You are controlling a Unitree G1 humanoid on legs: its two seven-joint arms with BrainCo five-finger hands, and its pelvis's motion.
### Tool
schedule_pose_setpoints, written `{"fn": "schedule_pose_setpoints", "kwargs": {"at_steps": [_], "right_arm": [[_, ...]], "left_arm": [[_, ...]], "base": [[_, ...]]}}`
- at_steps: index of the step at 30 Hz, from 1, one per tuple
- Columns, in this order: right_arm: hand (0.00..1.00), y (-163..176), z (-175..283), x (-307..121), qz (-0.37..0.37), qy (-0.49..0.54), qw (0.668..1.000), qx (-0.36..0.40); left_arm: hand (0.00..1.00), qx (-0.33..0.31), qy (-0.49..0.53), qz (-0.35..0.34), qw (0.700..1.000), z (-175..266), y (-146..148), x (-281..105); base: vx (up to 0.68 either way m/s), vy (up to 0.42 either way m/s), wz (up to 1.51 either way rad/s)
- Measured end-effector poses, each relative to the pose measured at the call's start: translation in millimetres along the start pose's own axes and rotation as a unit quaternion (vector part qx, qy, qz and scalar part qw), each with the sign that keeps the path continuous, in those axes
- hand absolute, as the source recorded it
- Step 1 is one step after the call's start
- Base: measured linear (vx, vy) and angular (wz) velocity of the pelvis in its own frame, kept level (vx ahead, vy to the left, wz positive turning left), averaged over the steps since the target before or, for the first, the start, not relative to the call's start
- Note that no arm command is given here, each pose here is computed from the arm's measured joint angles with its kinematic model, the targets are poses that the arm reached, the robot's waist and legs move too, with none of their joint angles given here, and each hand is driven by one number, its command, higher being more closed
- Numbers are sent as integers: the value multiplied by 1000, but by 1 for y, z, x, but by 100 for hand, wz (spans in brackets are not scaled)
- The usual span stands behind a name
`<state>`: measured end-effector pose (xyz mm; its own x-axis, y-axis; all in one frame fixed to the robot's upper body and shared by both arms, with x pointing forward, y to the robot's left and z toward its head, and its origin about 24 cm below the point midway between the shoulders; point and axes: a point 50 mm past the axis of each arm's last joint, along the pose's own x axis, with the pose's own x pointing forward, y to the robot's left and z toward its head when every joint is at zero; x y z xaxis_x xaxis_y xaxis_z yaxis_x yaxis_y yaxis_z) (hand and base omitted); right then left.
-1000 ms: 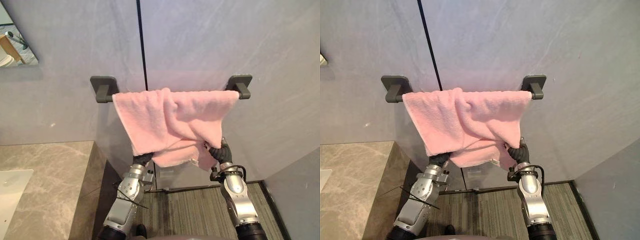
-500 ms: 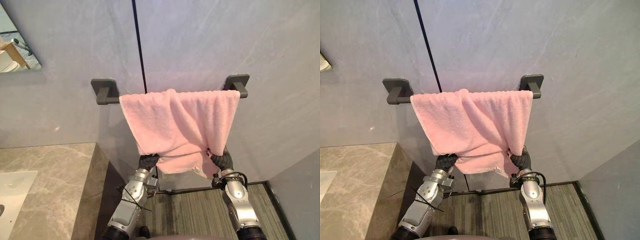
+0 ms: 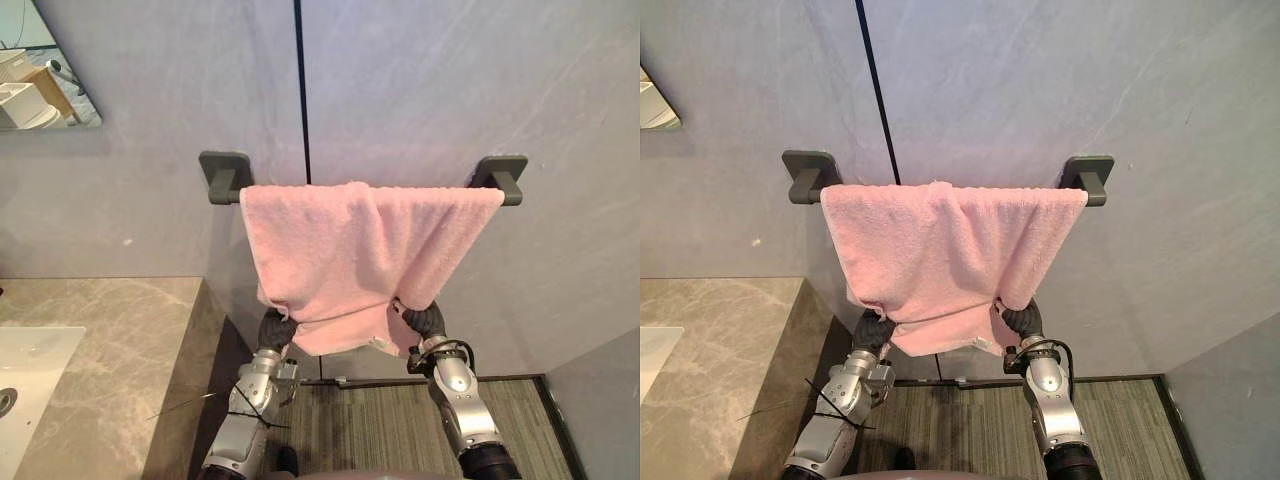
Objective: Organize washtable
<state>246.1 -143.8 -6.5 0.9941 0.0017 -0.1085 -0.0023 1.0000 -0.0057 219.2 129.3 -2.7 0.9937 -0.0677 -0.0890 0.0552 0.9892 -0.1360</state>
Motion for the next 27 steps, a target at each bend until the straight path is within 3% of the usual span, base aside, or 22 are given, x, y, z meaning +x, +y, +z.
{"fn": "schedule_pose_setpoints", "kwargs": {"at_steps": [14,20,27], "right_arm": [[0,-18,-22,-15,-90,47,994,48],[0,-25,-57,-45,-139,137,978,73],[0,-48,-50,-69,-214,119,966,86]], "left_arm": [[0,-1,53,49,997,-21,18,-9],[0,-47,88,86,991,-36,19,-25],[0,-103,103,157,977,-43,29,-40]], "base": [[-10,-4,0],[-10,-10,-3],[-54,-3,-3]]}}
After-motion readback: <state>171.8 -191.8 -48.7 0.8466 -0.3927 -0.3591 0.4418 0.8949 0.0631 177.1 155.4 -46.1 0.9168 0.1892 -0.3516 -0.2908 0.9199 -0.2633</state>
